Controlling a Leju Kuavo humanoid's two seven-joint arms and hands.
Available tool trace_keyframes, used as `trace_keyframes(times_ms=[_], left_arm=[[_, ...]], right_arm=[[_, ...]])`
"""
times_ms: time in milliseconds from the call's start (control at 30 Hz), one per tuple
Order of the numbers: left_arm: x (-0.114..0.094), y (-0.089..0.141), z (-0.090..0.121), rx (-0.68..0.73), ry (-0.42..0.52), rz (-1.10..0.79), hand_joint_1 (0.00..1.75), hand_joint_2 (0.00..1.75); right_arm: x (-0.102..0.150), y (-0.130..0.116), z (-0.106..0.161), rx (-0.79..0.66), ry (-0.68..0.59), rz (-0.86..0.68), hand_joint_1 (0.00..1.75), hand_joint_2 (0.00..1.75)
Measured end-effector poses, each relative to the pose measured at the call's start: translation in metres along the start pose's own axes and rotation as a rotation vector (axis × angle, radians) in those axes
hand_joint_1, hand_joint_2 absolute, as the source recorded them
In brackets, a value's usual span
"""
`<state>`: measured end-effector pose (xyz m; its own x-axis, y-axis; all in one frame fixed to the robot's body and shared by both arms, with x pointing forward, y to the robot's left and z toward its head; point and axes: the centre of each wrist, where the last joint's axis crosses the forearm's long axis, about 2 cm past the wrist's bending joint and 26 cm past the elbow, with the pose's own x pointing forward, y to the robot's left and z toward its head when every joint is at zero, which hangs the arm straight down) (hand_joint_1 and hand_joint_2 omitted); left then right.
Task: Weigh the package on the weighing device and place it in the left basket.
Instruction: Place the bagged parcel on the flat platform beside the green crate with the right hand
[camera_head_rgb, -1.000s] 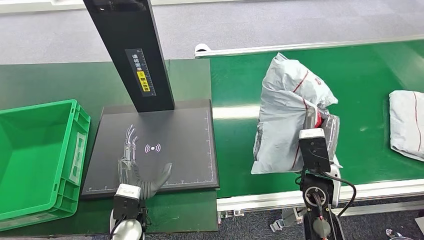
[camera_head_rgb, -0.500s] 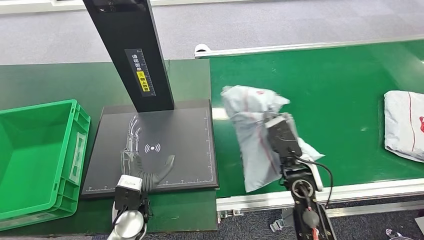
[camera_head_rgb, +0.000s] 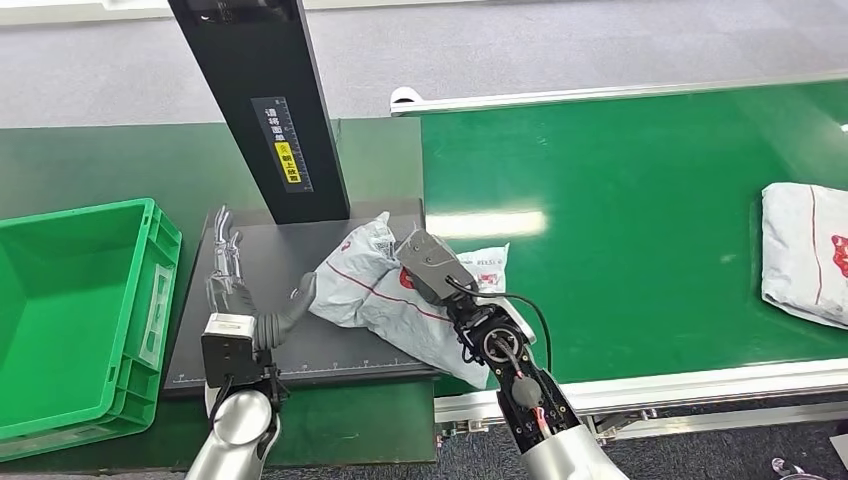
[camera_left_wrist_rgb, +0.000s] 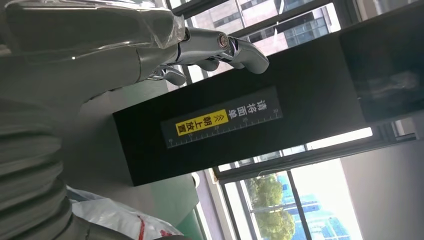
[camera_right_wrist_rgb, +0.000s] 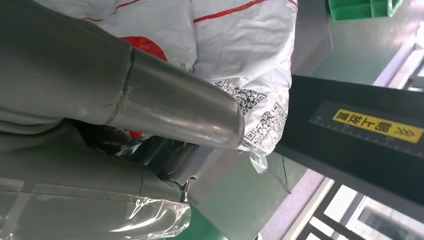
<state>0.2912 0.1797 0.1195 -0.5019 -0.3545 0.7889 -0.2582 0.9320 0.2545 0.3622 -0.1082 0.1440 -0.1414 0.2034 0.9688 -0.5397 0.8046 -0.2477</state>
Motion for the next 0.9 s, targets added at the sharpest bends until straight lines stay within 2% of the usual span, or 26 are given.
trace_keyframes(times_ms=[433, 900], left_arm=[[-0.003, 0.011, -0.001, 0.052, 0.022, -0.021, 0.0, 1.75], [-0.003, 0.01, -0.002, 0.052, 0.035, -0.009, 0.0, 1.75]], right_arm=[[0.008, 0.018, -0.013, 0.124, -0.006, -0.027, 1.75, 0.0], [0.01, 0.023, -0.023, 0.149, 0.001, -0.024, 1.75, 0.0]])
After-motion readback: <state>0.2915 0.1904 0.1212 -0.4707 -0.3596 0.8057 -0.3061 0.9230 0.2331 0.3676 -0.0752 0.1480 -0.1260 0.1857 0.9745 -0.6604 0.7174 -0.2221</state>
